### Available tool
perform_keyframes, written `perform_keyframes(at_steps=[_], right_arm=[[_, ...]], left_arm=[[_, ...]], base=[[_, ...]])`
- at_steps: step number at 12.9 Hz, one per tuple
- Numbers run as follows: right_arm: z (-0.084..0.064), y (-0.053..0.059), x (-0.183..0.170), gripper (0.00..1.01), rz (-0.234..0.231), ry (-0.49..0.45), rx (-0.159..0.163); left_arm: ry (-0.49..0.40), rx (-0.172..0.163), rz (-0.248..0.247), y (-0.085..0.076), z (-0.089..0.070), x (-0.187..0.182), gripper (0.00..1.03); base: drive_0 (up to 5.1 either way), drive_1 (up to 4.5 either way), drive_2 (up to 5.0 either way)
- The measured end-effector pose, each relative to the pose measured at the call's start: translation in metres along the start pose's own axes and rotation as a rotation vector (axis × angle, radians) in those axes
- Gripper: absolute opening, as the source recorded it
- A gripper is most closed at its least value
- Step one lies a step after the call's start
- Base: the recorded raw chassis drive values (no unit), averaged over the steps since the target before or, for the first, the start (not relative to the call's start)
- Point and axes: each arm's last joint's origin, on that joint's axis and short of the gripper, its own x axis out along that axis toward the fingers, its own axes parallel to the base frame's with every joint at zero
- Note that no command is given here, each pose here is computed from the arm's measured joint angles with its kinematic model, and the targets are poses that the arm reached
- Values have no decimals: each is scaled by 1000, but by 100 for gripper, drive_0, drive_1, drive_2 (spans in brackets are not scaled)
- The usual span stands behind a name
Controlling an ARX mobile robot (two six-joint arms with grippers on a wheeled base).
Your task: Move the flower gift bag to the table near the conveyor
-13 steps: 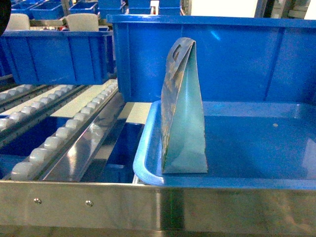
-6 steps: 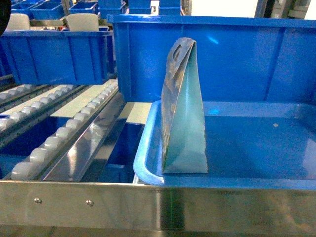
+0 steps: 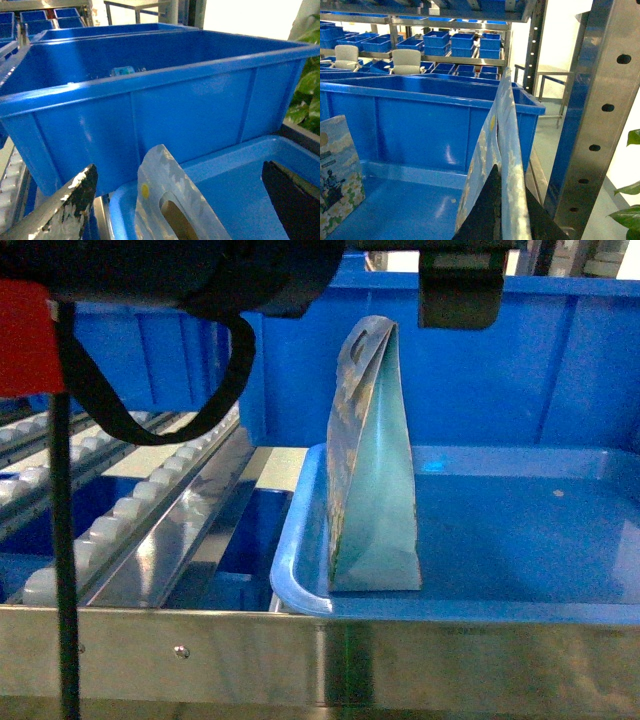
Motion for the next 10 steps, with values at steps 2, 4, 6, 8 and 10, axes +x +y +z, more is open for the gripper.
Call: perform_keyframes(at_steps=[2,4,6,8,10], right_arm=[[0,0,0,2,0,0,0],[0,0,0,2,0,0,0],[0,0,0,2,0,0,0],[0,0,0,2,0,0,0],[0,0,0,2,0,0,0]], left_arm=[[13,8,-3,-2,-2,4,98],[17,15,-8,-4,-3,7,98],[25,24,-10,-7,-4,10,98],[64,52,15,-8,-8,16,93],[102,59,27,-6,-14,16,50]], base=[[0,0,0],[0,0,0],[0,0,0],[0,0,0],[0,0,0]])
